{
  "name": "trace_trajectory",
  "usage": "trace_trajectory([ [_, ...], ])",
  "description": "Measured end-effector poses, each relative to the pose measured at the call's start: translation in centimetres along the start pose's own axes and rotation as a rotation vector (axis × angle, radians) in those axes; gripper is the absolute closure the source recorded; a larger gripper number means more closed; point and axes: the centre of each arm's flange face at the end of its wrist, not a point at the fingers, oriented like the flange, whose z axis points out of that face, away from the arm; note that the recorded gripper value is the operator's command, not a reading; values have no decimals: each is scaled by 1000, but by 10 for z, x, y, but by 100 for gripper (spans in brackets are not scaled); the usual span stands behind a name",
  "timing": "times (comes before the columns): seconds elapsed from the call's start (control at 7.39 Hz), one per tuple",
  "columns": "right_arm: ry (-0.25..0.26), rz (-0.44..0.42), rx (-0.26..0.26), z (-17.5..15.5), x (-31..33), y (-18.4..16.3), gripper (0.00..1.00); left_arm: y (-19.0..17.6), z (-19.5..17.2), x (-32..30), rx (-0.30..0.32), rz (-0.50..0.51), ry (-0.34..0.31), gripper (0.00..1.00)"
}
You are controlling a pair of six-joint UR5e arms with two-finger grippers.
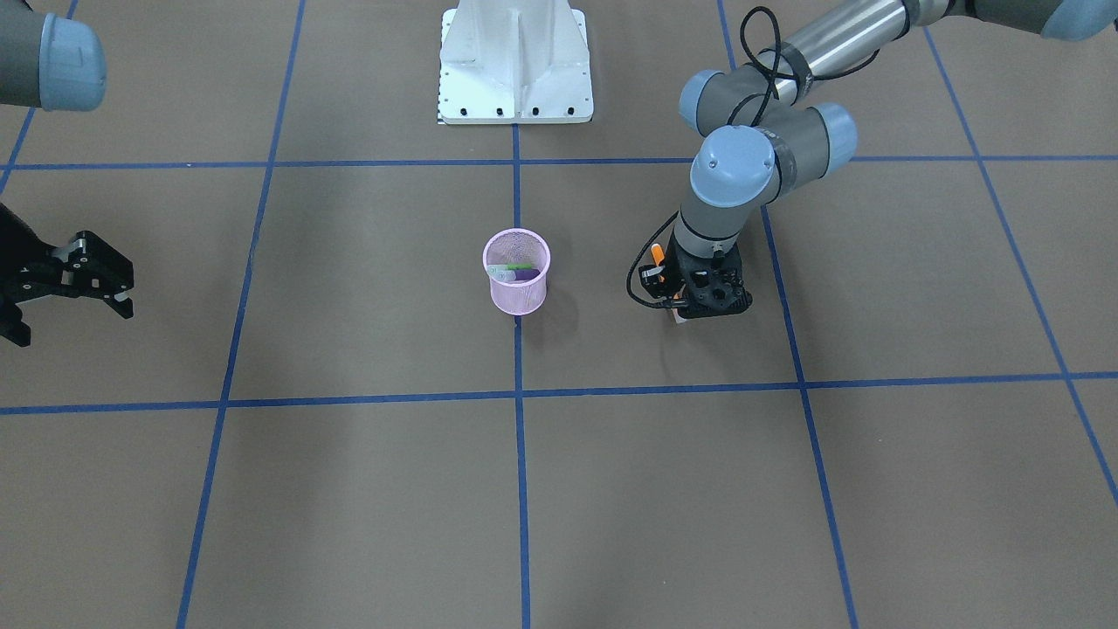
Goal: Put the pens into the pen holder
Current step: 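Lift the orange marker with the left gripper over the pink cup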
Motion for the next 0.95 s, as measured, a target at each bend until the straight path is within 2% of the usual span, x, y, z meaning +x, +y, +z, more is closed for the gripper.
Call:
trace_trajectory([
  [0.27, 0, 0, 1, 0, 0, 0, 0, 0, -3, 2, 4, 5, 6, 100],
  [0.54, 0, 0, 0, 0, 0, 0, 0, -1, -33, 11, 43, 23, 51, 100],
  [0.81, 0, 0, 0, 0, 0, 0, 0, 1, -84, 25, 154, 60, 127, 100],
  [0.95, 0, 1, -1, 0, 0, 0, 0, 6, -109, 36, 214, 89, 193, 100],
])
